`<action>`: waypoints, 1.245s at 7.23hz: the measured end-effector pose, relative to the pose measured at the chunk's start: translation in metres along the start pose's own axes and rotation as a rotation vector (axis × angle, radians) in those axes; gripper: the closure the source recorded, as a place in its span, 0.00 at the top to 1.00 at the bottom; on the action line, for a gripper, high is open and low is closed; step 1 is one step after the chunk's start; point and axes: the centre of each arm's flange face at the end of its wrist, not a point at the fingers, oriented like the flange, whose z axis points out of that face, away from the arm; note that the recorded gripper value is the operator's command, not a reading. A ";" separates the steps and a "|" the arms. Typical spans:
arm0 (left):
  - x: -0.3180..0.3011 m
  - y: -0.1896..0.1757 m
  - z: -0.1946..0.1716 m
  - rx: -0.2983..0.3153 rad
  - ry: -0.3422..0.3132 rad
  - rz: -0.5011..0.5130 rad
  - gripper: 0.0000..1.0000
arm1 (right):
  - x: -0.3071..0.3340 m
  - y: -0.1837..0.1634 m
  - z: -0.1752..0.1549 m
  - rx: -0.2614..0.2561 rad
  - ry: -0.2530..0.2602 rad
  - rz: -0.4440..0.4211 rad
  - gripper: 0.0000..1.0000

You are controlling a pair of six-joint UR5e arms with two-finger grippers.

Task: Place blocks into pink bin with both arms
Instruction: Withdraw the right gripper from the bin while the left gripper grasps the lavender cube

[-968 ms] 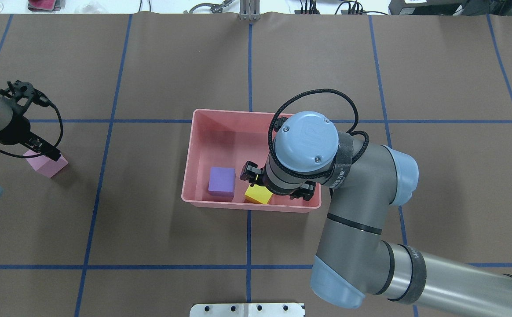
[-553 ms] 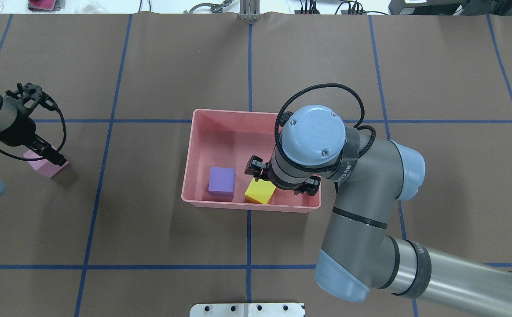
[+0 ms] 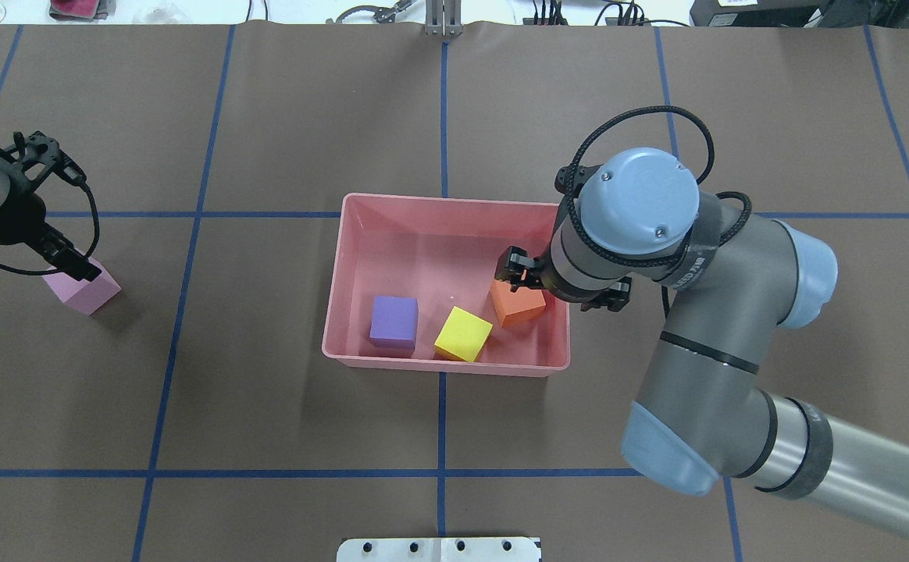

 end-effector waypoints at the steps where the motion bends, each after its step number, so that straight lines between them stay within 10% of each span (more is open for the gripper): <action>1: -0.005 0.003 0.005 -0.010 -0.021 -0.005 0.99 | 0.026 -0.019 -0.002 -0.012 0.016 -0.034 0.99; 9: -0.004 0.006 0.016 -0.026 -0.013 -0.043 0.99 | 0.072 -0.051 -0.004 -0.043 0.042 -0.085 0.99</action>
